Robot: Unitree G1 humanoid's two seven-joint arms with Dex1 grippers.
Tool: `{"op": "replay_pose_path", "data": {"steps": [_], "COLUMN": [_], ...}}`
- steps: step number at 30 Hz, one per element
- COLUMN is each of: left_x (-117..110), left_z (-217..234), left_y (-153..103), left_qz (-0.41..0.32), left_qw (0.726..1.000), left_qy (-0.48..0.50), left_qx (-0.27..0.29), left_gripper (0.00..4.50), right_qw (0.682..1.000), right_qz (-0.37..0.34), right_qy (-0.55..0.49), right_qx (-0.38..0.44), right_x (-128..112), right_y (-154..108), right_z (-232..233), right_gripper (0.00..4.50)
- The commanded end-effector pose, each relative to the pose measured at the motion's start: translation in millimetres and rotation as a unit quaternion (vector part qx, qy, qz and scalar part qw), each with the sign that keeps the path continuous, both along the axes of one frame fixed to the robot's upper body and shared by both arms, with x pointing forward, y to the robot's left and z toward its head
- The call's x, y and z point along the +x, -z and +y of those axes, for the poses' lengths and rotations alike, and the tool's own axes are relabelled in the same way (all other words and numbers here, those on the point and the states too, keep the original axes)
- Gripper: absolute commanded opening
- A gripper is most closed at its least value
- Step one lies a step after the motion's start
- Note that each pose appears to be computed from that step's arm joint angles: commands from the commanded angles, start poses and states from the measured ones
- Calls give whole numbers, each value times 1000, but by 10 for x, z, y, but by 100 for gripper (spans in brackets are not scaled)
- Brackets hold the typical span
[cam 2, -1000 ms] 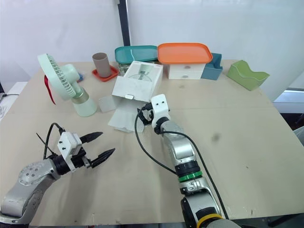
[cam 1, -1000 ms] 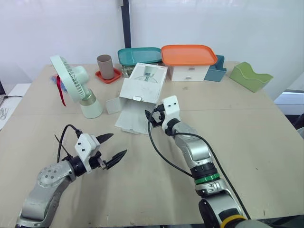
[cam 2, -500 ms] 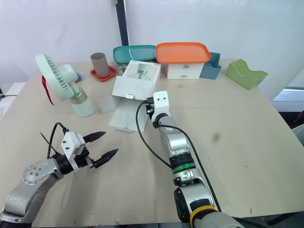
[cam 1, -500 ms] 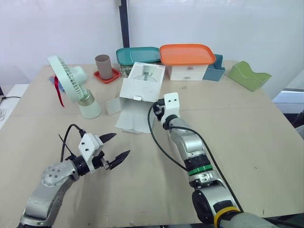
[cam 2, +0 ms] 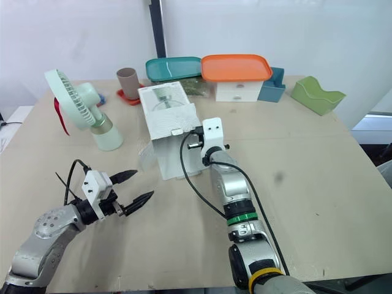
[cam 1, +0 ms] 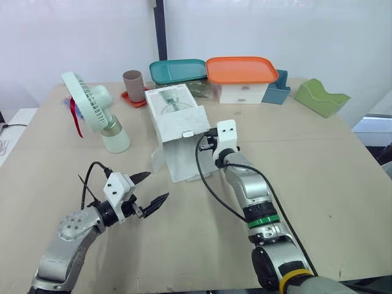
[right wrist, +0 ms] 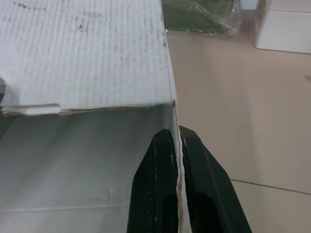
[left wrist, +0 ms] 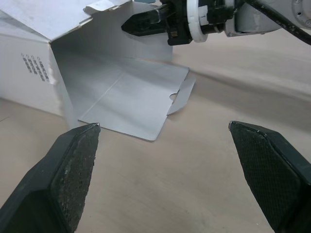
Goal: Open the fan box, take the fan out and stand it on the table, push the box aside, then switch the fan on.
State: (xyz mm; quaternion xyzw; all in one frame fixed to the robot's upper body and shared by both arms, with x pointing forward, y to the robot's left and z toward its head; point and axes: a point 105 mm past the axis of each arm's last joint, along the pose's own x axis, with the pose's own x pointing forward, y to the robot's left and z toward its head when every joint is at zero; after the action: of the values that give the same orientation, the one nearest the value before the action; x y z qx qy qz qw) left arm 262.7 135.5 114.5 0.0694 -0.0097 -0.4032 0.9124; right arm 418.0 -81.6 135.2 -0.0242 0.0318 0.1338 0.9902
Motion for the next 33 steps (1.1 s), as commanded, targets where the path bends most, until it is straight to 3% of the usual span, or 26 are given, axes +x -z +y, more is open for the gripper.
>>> {"op": "replay_pose_path", "data": {"steps": [1, 8, 12, 17, 22, 33], "left_x": [-22, -29, -13, -3, -5, -23], "left_z": [-45, -56, -55, -78, -79, -84], "left_y": [-67, -54, -54, -61, -68, -68], "left_qz": [-20, -19, -18, -19, -18, -18], "left_qw": [1000, 1000, 1000, 999, 999, 999], "left_qy": [9, 16, 19, 28, 33, 37], "left_qx": [0, 1, -1, -2, -2, -2], "left_gripper": [450, 450, 450, 450, 450, 450], "right_qw": [999, 999, 994, 978, 960, 954], "right_qz": [-34, -35, -39, -15, -7, 8], "right_qy": [-5, 27, 99, 205, 273, 290], "right_qx": [3, -4, 16, 45, 67, 74], "right_x": [-106, -488, -708, -934, -1020, -1041], "right_y": [-237, -303, -332, -166, -94, 1], "right_z": [-138, -771, -1228, -1779, -2148, -2245], "right_gripper": [4, 4, 4, 4, 4, 4]}}
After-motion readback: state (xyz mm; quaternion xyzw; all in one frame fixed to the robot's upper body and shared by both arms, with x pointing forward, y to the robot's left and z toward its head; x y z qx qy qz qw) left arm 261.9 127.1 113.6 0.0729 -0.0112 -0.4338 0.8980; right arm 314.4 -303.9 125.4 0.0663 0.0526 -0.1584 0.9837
